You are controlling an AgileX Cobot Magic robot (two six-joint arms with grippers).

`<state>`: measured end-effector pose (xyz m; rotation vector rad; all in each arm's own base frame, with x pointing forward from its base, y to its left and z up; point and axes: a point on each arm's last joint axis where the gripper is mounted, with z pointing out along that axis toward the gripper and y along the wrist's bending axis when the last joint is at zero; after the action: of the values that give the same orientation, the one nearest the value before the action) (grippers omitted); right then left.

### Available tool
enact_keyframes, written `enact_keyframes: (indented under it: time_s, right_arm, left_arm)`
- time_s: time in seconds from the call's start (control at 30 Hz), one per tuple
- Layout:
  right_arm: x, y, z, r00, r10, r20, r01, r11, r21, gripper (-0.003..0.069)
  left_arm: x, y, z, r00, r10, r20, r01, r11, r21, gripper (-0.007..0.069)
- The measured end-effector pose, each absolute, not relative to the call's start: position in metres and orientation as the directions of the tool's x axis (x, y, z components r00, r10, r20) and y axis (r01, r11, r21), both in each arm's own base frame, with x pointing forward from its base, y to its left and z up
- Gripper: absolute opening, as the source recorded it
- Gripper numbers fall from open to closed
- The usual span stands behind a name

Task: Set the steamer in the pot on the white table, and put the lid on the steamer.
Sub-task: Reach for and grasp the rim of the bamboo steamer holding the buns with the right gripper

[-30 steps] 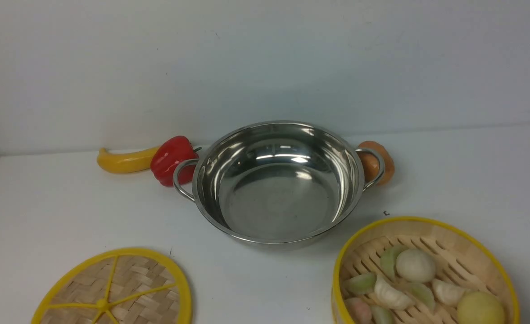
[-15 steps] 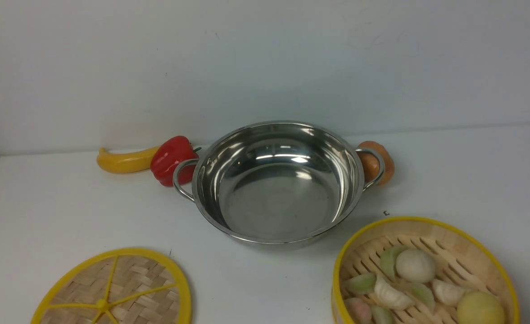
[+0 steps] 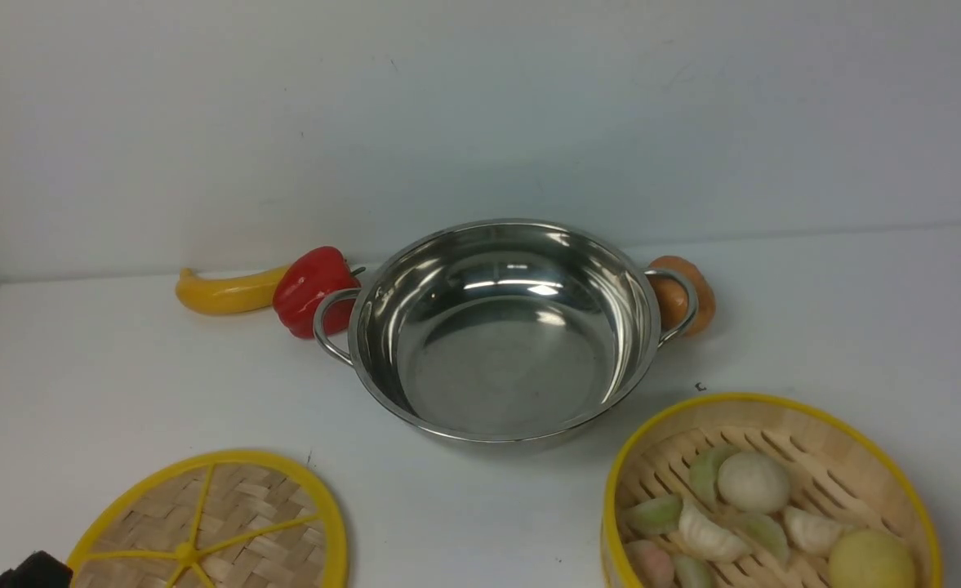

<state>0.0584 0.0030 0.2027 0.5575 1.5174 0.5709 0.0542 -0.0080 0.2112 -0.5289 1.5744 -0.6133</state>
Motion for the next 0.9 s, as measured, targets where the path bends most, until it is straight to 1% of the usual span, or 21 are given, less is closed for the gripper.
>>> enact_keyframes:
  time_s: [0.03, 0.13, 0.17, 0.2, 0.33, 0.4, 0.43, 0.47, 0.5, 0.53, 0.57, 0.6, 0.63, 0.67, 0.7, 0.73, 0.77, 0.8, 0.83, 0.87, 0.9]
  right_arm:
    - [0.058, 0.003, 0.203, -0.015, 0.685, -0.728, -0.003, 0.728, 0.686, 0.0243]
    - [0.058, 0.001, 0.206, 0.020, 0.782, -0.623, -0.014, 0.624, 0.782, 0.0243]
    - [0.058, 0.001, 0.207, 0.023, 0.789, -0.613, -0.016, 0.614, 0.789, 0.0243]
    - [0.058, 0.000, 0.207, 0.030, 0.814, -0.580, -0.019, 0.581, 0.814, 0.0243]
    - [0.058, 0.000, 0.208, 0.038, 0.873, -0.486, -0.028, 0.487, 0.873, 0.0243]
    - [0.058, -0.001, 0.208, 0.044, 0.879, -0.474, -0.029, 0.476, 0.879, 0.0243]
    - [0.058, -0.001, 0.209, 0.045, 0.877, -0.478, -0.030, 0.479, 0.877, 0.0243]
    - [0.057, 0.001, 0.216, 0.034, 0.855, -0.518, -0.048, 0.519, 0.853, 0.0243]
    - [0.058, 0.001, 0.216, 0.033, 0.851, -0.524, -0.047, 0.525, 0.850, 0.0243]
    - [0.056, 0.004, 0.232, 0.023, 0.810, -0.586, -0.077, 0.586, 0.807, 0.0243]
    - [0.056, 0.006, 0.239, 0.008, 0.781, -0.625, -0.087, 0.623, 0.777, 0.0243]
    - [0.057, 0.009, 0.249, -0.018, 0.742, -0.670, -0.098, 0.666, 0.740, 0.0243]
    - [0.062, 0.013, 0.262, -0.080, 0.692, -0.717, -0.102, 0.710, 0.697, 0.0246]
    - [0.066, 0.016, 0.267, -0.128, 0.669, -0.732, -0.098, 0.726, 0.680, 0.0248]
    - [0.073, 0.019, 0.272, -0.201, 0.639, -0.743, -0.087, 0.744, 0.663, 0.0252]
    - [0.081, 0.022, 0.275, -0.283, 0.607, -0.743, -0.072, 0.758, 0.648, 0.0255]
    - [0.083, 0.022, 0.277, -0.288, 0.608, -0.740, -0.067, 0.758, 0.649, 0.0256]
    - [0.097, 0.026, 0.277, -0.435, 0.543, -0.718, -0.039, 0.785, 0.618, 0.0262]
    - [0.102, 0.027, 0.278, -0.459, 0.536, -0.709, -0.030, 0.788, 0.615, 0.0263]
    - [0.119, 0.029, 0.273, -0.590, 0.471, -0.656, 0.004, 0.814, 0.581, 0.0267]
    - [0.129, 0.029, 0.273, -0.662, 0.420, -0.621, 0.014, 0.835, 0.550, 0.0268]
  left_arm:
    - [0.054, -0.008, 0.213, -0.077, -0.677, -0.732, 0.027, 0.733, -0.680, 0.0230]
    - [0.054, -0.005, 0.218, -0.019, -0.709, -0.705, 0.046, 0.704, -0.709, 0.0230]
    - [0.054, -0.005, 0.218, -0.012, -0.710, -0.704, 0.047, 0.703, -0.710, 0.0230]
    - [0.054, -0.003, 0.221, 0.015, -0.715, -0.699, 0.053, 0.699, -0.713, 0.0231]
    - [0.054, 0.002, 0.228, 0.108, -0.731, -0.674, 0.075, 0.682, -0.727, 0.0239]
    - [0.053, 0.003, 0.231, 0.137, -0.724, -0.677, 0.081, 0.689, -0.720, 0.0240]
    - [0.052, 0.003, 0.236, 0.161, -0.691, -0.705, 0.086, 0.721, -0.688, 0.0241]
    - [0.051, 0.003, 0.244, 0.171, -0.647, -0.743, 0.089, 0.761, -0.643, 0.0241]
    - [0.051, 0.003, 0.246, 0.175, -0.642, -0.747, 0.091, 0.766, -0.637, 0.0241]
    - [0.052, 0.001, 0.254, 0.148, -0.600, -0.786, 0.083, 0.799, -0.595, 0.0241]
    - [0.055, 0.000, 0.257, 0.121, -0.576, -0.809, 0.070, 0.818, -0.571, 0.0241]
    - [0.060, -0.002, 0.264, 0.062, -0.542, -0.838, 0.052, 0.840, -0.540, 0.0241]
    - [0.068, -0.004, 0.268, -0.015, -0.501, -0.865, 0.028, 0.865, -0.502, 0.0241]
    - [0.072, -0.004, 0.270, -0.059, -0.483, -0.874, 0.016, 0.875, -0.484, 0.0241]
    - [0.082, -0.006, 0.273, -0.152, -0.451, -0.879, -0.007, 0.890, -0.456, 0.0241]
    - [0.091, -0.007, 0.275, -0.233, -0.418, -0.878, -0.026, 0.905, -0.424, 0.0241]
    - [0.090, -0.007, 0.277, -0.236, -0.412, -0.880, -0.023, 0.908, -0.419, 0.0241]
    - [0.107, -0.007, 0.278, -0.378, -0.347, -0.858, -0.053, 0.934, -0.355, 0.0241]
    - [0.109, -0.008, 0.280, -0.397, -0.338, -0.853, -0.053, 0.936, -0.347, 0.0241]
    - [0.124, -0.007, 0.282, -0.518, -0.275, -0.810, -0.069, 0.957, -0.281, 0.0241]
    - [0.133, -0.006, 0.283, -0.588, -0.236, -0.774, -0.076, 0.968, -0.237, 0.0241]
